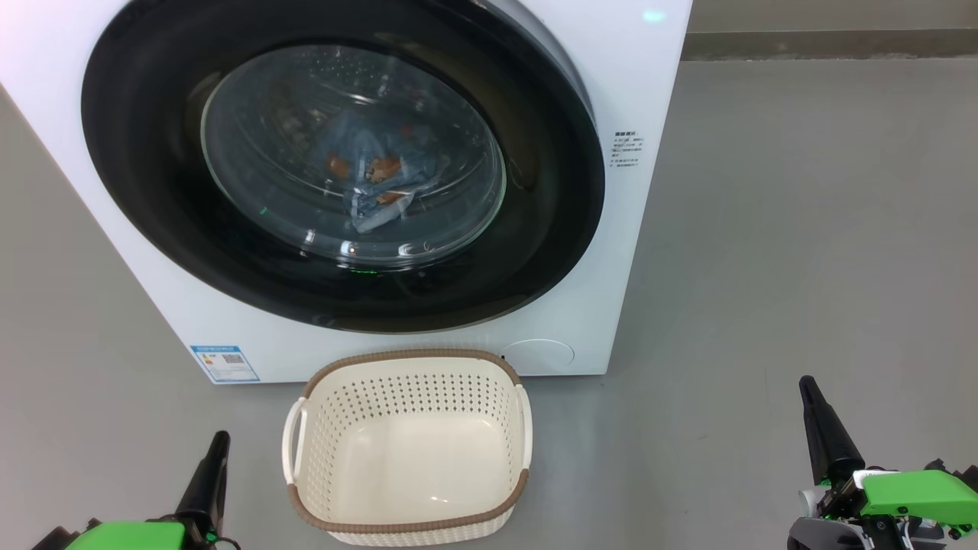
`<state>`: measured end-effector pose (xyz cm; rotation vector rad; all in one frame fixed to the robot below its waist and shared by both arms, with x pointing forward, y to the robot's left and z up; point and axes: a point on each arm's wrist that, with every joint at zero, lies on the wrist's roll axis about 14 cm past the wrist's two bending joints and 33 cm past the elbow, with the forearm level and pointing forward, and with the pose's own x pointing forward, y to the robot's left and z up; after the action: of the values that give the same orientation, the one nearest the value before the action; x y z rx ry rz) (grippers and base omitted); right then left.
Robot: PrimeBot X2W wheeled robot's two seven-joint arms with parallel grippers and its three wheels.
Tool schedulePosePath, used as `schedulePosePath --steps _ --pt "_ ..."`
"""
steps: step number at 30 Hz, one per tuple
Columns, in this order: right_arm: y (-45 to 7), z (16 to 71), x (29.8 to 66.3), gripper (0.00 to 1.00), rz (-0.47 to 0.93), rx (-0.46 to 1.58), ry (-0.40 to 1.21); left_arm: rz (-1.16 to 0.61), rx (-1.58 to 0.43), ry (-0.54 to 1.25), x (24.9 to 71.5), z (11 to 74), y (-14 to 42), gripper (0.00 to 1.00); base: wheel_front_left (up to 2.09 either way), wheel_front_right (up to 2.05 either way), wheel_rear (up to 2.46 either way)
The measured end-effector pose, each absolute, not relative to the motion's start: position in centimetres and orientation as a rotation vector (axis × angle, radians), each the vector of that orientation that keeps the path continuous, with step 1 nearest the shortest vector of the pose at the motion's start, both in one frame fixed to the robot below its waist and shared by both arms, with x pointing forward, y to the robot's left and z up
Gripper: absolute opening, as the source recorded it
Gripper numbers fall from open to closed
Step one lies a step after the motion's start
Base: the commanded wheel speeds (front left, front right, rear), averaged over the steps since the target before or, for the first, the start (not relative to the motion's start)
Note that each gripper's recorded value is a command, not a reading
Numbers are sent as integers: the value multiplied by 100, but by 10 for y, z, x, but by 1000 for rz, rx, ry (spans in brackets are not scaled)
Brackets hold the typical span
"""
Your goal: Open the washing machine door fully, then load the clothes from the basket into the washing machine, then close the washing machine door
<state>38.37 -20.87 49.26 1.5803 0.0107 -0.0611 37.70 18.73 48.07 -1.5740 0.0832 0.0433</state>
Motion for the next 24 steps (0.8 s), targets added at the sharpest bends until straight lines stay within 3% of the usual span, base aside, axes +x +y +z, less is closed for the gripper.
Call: schedulePosePath --steps 24 --pt "-209 493 384 0 -61 1581 11 43 -1574 83 377 481 187 0 0 0 0"
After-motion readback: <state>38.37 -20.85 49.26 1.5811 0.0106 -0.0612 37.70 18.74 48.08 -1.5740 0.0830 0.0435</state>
